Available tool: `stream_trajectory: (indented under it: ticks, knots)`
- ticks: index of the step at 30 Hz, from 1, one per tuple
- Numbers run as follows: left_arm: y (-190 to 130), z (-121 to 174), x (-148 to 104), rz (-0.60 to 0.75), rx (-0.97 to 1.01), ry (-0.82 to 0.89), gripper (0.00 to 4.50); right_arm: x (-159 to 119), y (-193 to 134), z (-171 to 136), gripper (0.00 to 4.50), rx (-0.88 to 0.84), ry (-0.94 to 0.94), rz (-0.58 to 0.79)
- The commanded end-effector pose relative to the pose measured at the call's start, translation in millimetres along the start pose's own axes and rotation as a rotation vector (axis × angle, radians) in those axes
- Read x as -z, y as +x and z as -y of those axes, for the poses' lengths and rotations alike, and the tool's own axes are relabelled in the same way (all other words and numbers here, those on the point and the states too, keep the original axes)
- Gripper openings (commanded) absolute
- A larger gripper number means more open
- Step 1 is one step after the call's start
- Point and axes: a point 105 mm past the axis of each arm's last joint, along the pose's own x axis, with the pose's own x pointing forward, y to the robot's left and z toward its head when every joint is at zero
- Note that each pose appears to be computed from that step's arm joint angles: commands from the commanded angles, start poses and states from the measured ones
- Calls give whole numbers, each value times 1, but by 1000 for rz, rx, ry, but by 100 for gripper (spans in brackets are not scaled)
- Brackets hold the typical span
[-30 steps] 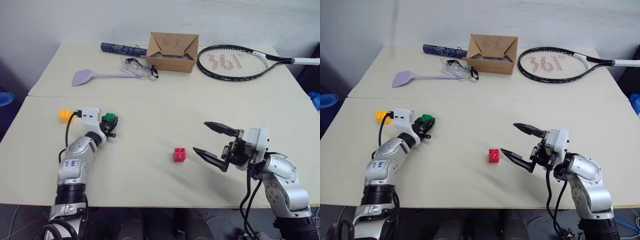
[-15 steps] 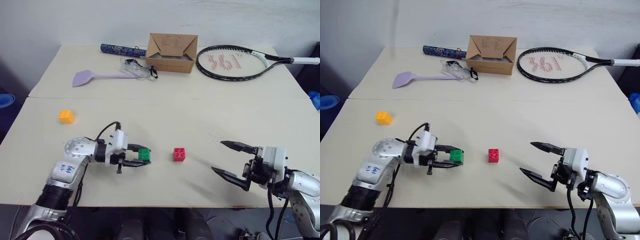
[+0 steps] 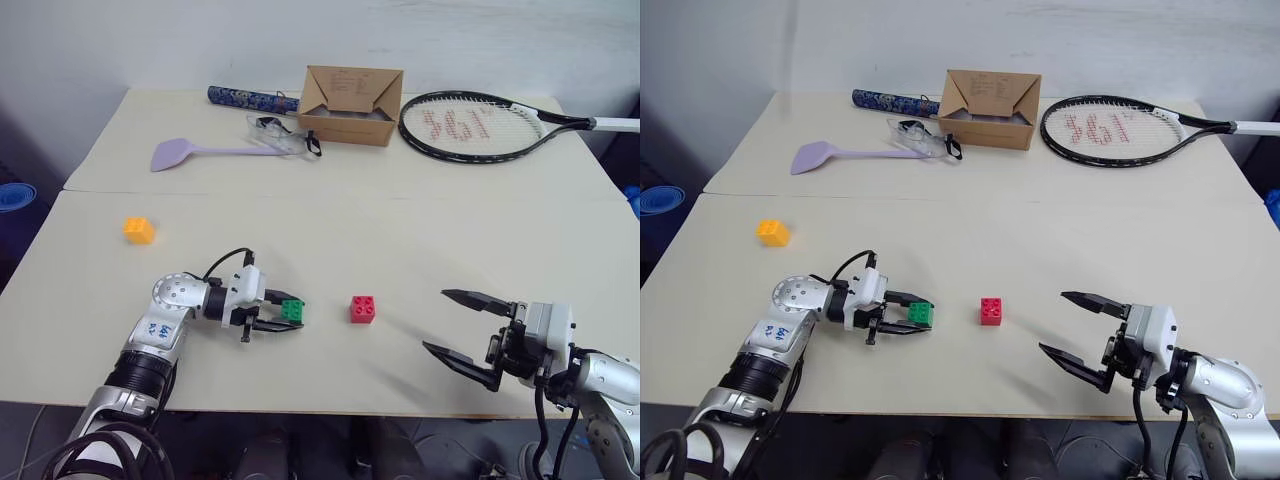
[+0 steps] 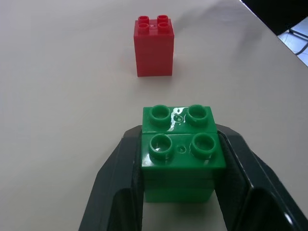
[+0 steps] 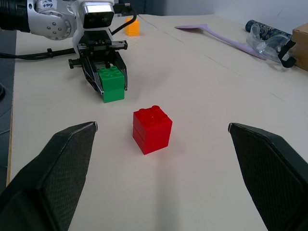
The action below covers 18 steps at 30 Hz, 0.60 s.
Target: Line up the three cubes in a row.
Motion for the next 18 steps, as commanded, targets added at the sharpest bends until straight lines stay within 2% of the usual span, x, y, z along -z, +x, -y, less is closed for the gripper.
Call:
stream_trajectory:
  ticks: [1,4,8,12,16,18]
  knots:
    - [-3,-5,-1,-11,-10,22,186,-7,3,-1,450,-20,-33,22]
    - [-7,-7,-1,-8,-41,28,285,-6,4,-1,450,-33,-33,22]
    - [-33,-7,-6,-1,-154,45,399,-6,7,-1,450,-66,-27,26]
    - [-74,14,-10,-15,-287,-4,399,-4,10,1,450,-88,-24,33]
    - [-122,24,-2,-37,-582,-85,399,-2,12,3,450,-107,-22,43]
    - [-154,34,3,-23,-814,-139,399,0,15,3,450,-117,-19,50]
